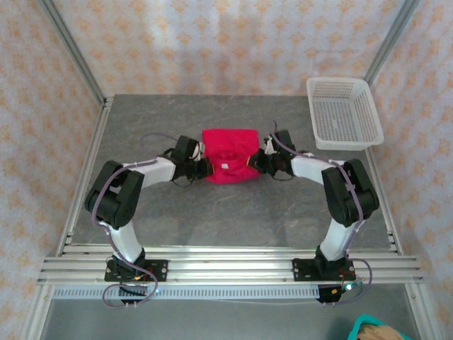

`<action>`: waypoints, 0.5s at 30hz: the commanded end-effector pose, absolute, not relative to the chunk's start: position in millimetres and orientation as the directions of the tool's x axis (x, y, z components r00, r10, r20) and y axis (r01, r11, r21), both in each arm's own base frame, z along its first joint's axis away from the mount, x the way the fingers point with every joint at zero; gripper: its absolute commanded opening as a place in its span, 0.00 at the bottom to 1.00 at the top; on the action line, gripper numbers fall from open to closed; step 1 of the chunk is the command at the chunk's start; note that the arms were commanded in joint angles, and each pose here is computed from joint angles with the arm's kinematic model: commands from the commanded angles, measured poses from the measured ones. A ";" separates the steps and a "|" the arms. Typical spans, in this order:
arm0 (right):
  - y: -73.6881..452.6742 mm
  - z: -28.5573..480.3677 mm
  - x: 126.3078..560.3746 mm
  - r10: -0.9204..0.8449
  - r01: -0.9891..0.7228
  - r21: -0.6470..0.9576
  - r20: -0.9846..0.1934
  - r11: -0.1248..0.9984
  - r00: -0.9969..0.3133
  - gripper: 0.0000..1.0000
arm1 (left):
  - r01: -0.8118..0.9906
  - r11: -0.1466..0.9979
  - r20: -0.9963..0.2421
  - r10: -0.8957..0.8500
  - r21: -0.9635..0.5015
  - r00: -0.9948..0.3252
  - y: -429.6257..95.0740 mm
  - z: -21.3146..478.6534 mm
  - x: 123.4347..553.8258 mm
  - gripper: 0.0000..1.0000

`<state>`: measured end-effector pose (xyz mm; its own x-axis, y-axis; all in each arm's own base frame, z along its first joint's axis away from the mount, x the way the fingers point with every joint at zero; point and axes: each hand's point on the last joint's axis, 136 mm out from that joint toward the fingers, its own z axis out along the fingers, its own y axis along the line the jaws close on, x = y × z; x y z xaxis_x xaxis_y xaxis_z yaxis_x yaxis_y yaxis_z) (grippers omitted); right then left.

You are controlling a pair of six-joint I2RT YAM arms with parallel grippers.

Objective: Fold the inside-out t-shirt

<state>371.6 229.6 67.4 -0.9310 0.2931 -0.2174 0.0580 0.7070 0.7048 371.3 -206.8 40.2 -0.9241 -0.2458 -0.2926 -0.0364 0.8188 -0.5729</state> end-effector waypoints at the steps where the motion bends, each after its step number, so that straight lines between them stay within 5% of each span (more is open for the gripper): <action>1: 241.2 147.5 385.5 0.347 -0.109 0.779 -0.394 0.617 -0.851 0.06 | 0.056 0.809 -0.443 -0.262 -0.586 -0.857 -214.6 97.1 384.1 0.00; 7: 226.8 154.5 397.2 0.316 -0.109 0.683 -0.466 0.722 -0.826 0.06 | 0.062 0.877 -0.496 -0.210 -0.476 -0.842 -201.8 118.5 396.0 0.00; 15: 211.7 128.2 468.5 0.318 -0.029 0.598 -0.465 0.801 -0.826 0.06 | 0.050 0.902 -0.477 -0.179 -0.428 -0.861 -199.1 118.9 468.9 0.00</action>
